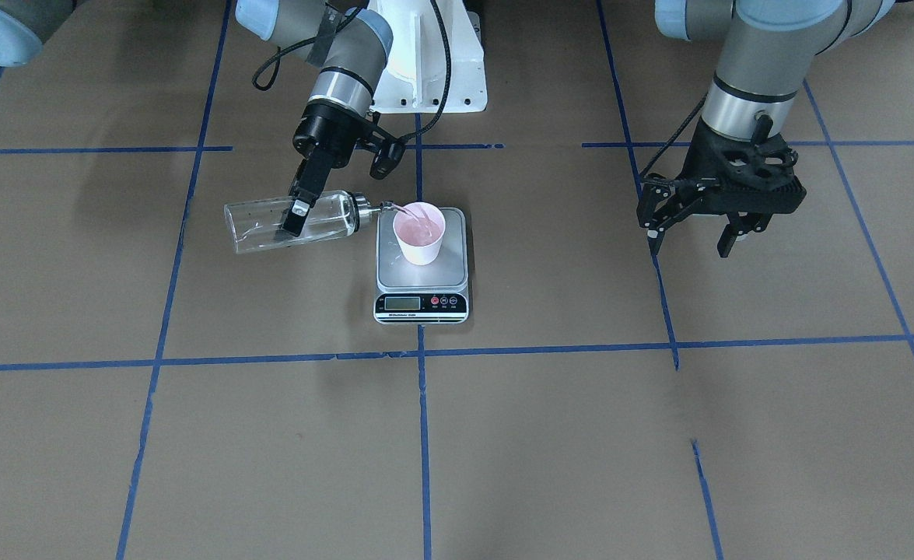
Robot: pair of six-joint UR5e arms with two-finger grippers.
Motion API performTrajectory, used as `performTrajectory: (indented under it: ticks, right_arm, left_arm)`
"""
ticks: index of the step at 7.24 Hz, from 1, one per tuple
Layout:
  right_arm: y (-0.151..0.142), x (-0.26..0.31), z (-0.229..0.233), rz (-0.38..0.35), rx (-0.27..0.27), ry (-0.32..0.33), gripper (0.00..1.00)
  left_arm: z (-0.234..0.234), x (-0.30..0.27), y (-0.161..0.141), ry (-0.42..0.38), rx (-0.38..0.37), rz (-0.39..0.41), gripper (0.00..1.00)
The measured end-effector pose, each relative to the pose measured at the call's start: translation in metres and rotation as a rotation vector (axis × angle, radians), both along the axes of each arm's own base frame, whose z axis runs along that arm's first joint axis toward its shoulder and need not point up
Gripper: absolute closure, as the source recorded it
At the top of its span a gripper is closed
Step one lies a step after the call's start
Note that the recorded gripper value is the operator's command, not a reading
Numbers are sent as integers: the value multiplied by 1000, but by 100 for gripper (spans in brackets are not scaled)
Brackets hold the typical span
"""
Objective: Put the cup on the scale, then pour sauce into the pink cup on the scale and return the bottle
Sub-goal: 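Tilt the dispenser spout down into the pink cup with the right gripper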
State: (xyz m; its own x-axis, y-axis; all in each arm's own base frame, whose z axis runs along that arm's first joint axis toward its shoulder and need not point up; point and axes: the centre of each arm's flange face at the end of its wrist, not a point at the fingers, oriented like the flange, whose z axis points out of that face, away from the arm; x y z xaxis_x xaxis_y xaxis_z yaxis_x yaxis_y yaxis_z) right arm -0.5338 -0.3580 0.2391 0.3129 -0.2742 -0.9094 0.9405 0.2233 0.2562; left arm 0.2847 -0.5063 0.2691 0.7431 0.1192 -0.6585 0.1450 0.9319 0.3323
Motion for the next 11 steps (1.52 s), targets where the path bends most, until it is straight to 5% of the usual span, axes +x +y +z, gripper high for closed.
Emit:
performTrajectory:
  ticks: [7, 11]
  right_arm:
    - [-4, 4, 1, -32, 12, 154, 100]
    - [-5, 6, -3, -30, 13, 149, 100]
  left_arm:
    - [2, 2, -1, -4, -4, 0, 12]
    - [3, 2, -1, -4, -6, 0, 12]
